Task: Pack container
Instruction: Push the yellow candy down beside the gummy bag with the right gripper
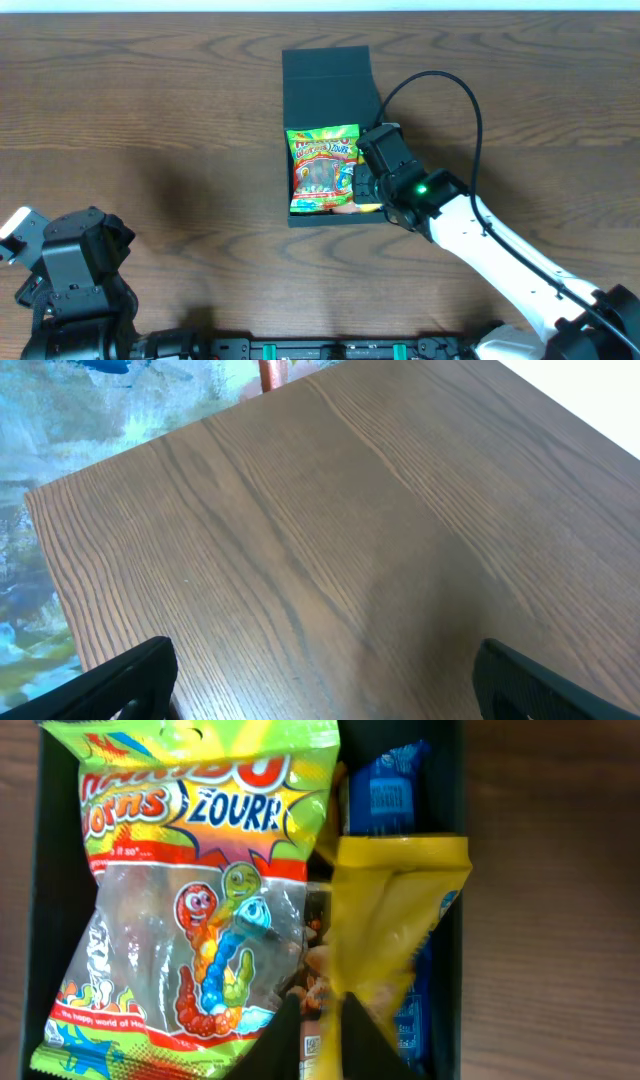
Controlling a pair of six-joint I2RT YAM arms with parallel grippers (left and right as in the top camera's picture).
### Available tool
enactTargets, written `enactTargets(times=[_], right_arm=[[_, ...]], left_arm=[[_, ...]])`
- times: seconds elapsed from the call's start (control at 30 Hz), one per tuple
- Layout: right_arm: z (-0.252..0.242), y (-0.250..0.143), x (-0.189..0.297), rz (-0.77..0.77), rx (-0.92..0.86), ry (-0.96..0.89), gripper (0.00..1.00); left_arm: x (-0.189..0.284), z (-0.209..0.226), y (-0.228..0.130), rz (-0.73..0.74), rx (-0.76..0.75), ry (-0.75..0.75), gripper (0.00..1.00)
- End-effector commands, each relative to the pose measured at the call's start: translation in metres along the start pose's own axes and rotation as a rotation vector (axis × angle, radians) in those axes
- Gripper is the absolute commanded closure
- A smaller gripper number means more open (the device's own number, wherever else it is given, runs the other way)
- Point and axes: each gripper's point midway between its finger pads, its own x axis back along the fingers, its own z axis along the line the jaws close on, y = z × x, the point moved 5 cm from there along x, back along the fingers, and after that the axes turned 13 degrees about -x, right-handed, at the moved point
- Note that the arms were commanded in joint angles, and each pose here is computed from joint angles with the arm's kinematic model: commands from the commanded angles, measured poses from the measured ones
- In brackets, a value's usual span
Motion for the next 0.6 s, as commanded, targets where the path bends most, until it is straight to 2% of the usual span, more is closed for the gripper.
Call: enactTargets(times=[0.0, 0.07, 0.17, 0.3, 0.57], right_arm=[[-0.002, 0.005, -0.001, -0.053, 0.032, -0.041, 0.78], [-0.004, 0.011, 0.002, -0.084, 0.051, -0.063, 0.80], [0.002, 0.020, 0.011, -0.119, 0.080, -0.047, 0.99], [-0.001, 0.020, 0.017, -0.117, 0.100, -0.065, 0.99], [-0.010, 0.010, -0.006, -0.062, 0.118, -0.146, 0.98]], left_arm=[[0.002, 0.003, 0.003, -0.009, 0.020, 0.013, 0.05], [0.002, 0.003, 0.003, -0.009, 0.020, 0.013, 0.05], [0.002, 0.003, 0.003, -0.009, 0.020, 0.013, 0.05], [0.002, 0.003, 0.003, -0.009, 0.020, 0.013, 0.05], [0.002, 0.003, 0.003, -0.009, 0.020, 0.013, 0.05]])
